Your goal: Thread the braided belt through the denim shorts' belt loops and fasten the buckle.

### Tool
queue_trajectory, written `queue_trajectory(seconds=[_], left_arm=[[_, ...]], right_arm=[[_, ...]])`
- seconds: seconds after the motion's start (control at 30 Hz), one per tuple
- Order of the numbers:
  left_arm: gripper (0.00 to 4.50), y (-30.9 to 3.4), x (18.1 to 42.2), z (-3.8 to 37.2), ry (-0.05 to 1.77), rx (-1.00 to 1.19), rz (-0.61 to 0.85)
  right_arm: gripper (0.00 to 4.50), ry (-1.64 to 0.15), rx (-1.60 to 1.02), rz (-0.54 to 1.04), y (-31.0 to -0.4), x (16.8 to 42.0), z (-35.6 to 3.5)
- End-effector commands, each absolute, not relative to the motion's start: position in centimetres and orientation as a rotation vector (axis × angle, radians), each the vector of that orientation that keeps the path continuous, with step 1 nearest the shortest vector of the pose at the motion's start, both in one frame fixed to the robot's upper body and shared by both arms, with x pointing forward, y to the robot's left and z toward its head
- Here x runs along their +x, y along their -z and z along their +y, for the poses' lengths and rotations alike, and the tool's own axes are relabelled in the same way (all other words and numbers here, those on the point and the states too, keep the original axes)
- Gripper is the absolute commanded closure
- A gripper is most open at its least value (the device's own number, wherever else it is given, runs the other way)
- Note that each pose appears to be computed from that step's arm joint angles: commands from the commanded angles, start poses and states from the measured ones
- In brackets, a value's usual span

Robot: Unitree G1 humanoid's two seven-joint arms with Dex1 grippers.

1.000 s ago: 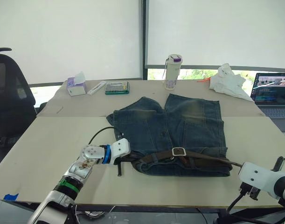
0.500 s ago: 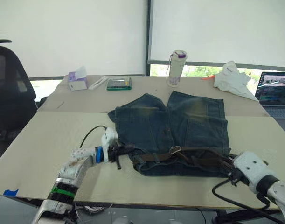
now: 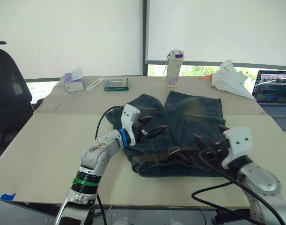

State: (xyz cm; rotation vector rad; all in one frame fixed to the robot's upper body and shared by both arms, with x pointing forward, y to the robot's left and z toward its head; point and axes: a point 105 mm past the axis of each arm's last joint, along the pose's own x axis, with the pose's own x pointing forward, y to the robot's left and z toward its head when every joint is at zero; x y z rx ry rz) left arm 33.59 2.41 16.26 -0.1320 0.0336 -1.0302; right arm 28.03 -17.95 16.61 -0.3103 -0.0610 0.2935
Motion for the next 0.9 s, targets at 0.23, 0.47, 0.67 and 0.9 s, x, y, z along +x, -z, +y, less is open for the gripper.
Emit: queue_trajectory(seconds=[0.23, 0.47, 0.67, 0.9], left_arm=[[0.31, -15.9, 32.1, 4.1, 1.079, -0.038, 0.010], [0.31, -14.5, 28.5, 8.7, 1.187, 0.067, 0.126], [0.31, -12.8, 26.8, 14.2, 1.153, 0.086, 0.263], [0.31, -13.4, 32.2, 16.2, 0.868, -0.011, 0.197]], right_arm=[[0.00, -0.492, -0.306, -0.078, -16.8, 26.8, -14.8], [0.00, -0.626, -0.322, 0.061, -16.0, 21.4, -17.7], [0.00, -0.523, -0.387, 0.137, -16.4, 17.3, -22.8], [0.00, -0.540, -0.340, 0.090, -16.9, 17.2, -21.8]])
